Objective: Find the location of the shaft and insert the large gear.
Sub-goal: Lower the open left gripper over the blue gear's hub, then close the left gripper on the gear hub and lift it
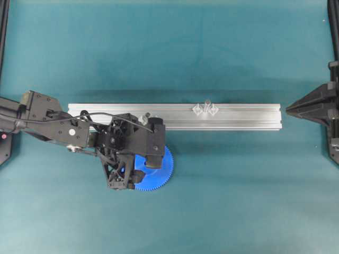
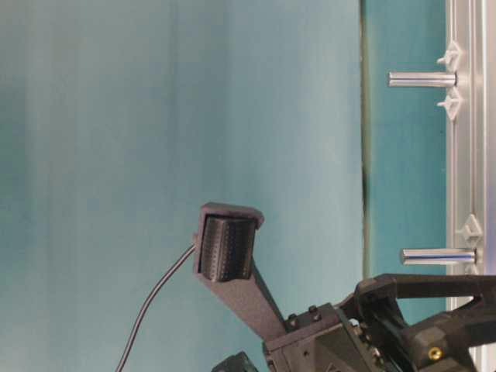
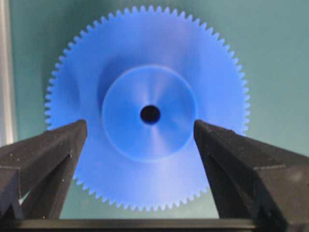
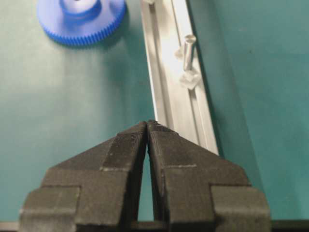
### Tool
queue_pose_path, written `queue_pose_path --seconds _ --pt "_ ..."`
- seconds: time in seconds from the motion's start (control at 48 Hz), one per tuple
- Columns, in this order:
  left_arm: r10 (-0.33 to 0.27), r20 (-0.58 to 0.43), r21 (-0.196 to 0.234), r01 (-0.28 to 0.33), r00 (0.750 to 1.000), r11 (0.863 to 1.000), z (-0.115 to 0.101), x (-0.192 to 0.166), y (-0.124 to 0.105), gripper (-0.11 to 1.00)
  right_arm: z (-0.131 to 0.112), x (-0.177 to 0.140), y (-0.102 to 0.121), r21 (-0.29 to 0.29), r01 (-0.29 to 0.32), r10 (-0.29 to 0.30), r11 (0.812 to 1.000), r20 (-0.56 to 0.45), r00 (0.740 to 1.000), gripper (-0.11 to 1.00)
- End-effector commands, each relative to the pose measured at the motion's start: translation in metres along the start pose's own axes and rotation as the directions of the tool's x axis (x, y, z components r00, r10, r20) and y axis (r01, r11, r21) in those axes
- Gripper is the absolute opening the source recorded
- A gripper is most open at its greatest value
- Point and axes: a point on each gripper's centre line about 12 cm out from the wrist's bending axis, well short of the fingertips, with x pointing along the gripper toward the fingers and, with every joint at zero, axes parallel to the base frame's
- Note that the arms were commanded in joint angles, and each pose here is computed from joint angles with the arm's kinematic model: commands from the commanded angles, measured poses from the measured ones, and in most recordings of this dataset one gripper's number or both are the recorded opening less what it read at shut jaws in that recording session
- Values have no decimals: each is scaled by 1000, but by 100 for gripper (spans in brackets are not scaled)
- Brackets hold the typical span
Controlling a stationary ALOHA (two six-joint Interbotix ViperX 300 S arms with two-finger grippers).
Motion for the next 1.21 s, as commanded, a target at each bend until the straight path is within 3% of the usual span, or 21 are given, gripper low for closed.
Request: queue_pose_path --seconds 0.0,0.624,1.02,1.103,1.187 --pt "-10 35 10 9 999 1000 12 -3 -5 94 2 0 0 3 2 -2 1000 5 1000 14" --pt "-13 -20 14 13 1000 1000 4 14 -10 94 -1 1 -1 5 3 -3 1000 0 1000 14" --pt "-2 -106 9 3 994 1000 -2 14 -10 93 -2 -1 0 4 1 -2 1000 6 1000 14" --pt "1 -130 9 0 991 1000 -2 15 -9 91 -1 -2 -1 5 2 -2 1000 11 1000 14" --pt "3 -149 15 -1 989 1000 -1 16 -9 80 -1 -2 -1 5 2 -2 1000 16 1000 14"
